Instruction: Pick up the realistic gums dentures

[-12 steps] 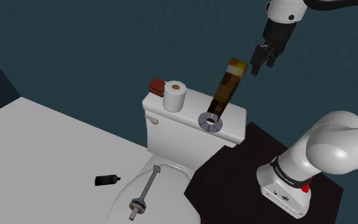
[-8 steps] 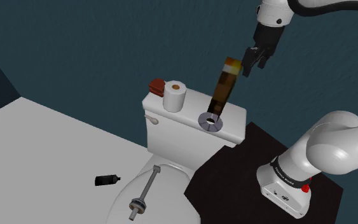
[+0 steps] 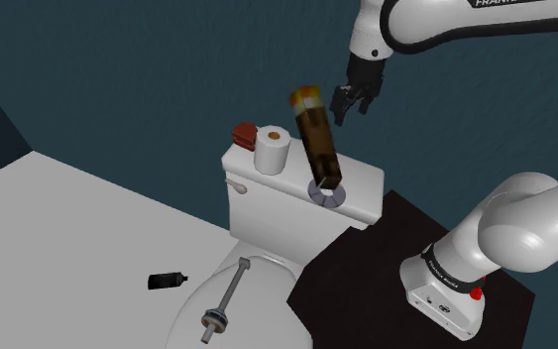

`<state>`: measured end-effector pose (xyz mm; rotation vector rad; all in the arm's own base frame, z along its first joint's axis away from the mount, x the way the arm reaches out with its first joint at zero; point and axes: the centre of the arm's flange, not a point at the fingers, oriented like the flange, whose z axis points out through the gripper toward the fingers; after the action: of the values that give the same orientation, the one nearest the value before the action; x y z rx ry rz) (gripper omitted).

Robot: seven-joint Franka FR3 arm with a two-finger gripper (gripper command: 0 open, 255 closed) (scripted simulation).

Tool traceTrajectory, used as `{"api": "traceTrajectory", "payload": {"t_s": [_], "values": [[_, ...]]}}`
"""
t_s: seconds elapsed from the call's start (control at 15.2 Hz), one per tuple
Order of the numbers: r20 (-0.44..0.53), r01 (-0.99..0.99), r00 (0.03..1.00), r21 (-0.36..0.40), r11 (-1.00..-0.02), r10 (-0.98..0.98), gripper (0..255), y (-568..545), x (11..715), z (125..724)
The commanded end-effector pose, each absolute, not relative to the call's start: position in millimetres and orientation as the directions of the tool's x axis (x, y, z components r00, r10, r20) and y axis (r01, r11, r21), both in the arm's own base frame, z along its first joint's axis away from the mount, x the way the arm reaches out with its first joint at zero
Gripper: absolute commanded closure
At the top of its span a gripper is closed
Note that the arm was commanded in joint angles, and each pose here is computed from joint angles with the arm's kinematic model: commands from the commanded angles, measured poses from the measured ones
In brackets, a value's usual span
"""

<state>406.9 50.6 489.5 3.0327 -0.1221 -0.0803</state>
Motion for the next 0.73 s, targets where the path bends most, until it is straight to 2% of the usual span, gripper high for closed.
{"api": "traceTrajectory", "payload": {"t_s": [0.0, 0.66], "values": [[-0.036, -0.077, 0.996, 0.103, -0.992, -0.081, 0, 59, 425, 476], [0.017, -0.075, 0.997, 0.089, -0.993, -0.074, 0, 106, 522, 414]]}}
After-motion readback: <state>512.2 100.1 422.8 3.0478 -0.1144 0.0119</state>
